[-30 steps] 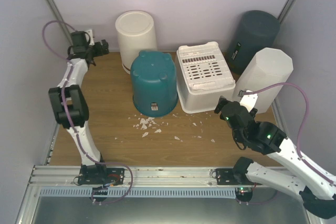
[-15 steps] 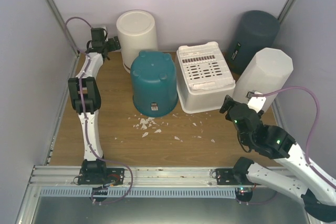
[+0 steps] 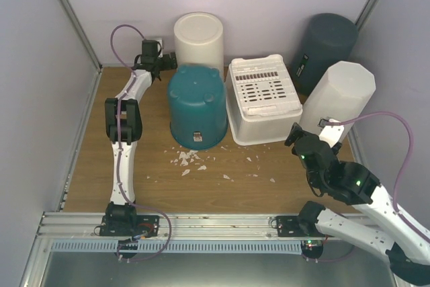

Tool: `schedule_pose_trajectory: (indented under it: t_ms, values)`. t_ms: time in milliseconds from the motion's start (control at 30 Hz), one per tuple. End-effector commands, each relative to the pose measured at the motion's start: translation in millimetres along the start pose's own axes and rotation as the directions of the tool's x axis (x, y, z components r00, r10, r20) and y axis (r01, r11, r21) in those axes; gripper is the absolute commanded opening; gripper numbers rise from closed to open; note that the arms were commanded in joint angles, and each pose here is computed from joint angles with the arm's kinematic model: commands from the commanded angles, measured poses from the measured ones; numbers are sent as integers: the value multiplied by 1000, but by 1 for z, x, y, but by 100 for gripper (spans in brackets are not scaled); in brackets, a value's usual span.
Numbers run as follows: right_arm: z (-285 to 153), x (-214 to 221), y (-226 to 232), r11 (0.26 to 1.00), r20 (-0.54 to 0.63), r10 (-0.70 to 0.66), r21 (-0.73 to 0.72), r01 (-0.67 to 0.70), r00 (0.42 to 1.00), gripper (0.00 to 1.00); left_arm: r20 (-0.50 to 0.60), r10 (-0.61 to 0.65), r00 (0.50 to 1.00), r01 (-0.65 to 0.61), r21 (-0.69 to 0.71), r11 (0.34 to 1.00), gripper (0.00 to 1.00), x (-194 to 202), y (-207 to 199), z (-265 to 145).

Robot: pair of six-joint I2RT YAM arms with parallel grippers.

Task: Turn the large container upside down

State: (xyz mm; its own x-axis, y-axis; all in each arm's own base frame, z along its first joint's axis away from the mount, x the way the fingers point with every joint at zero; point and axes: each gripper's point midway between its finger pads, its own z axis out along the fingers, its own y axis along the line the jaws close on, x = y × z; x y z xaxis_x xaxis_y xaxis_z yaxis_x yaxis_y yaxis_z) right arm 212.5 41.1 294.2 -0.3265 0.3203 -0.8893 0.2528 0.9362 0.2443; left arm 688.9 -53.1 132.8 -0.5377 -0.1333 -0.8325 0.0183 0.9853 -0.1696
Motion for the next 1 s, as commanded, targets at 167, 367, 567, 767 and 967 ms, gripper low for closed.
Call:
schedule_pose_trajectory:
  t_ms: [167,367,567,767,967]
  values:
    - [4,1,-6,999,26,-15,32,14,1000,100,34,11,999,-15,107,994,99,-6,-47,3]
    - [30,34,36,969,-29,-242,-57,240,970,100,53,57,997,-65,148,987,99,-7,-73,2]
    - [83,96,50,906,-205,-412,9,422,888,100,61,76,995,-86,171,982,99,-7,-91,3]
    - [128,124,60,898,-280,-424,-8,440,861,100,26,74,997,-77,140,987,99,-3,-83,-1]
    - [152,133,59,869,-310,-479,-37,493,821,100,-6,6,1000,-6,46,999,99,-1,-27,-13]
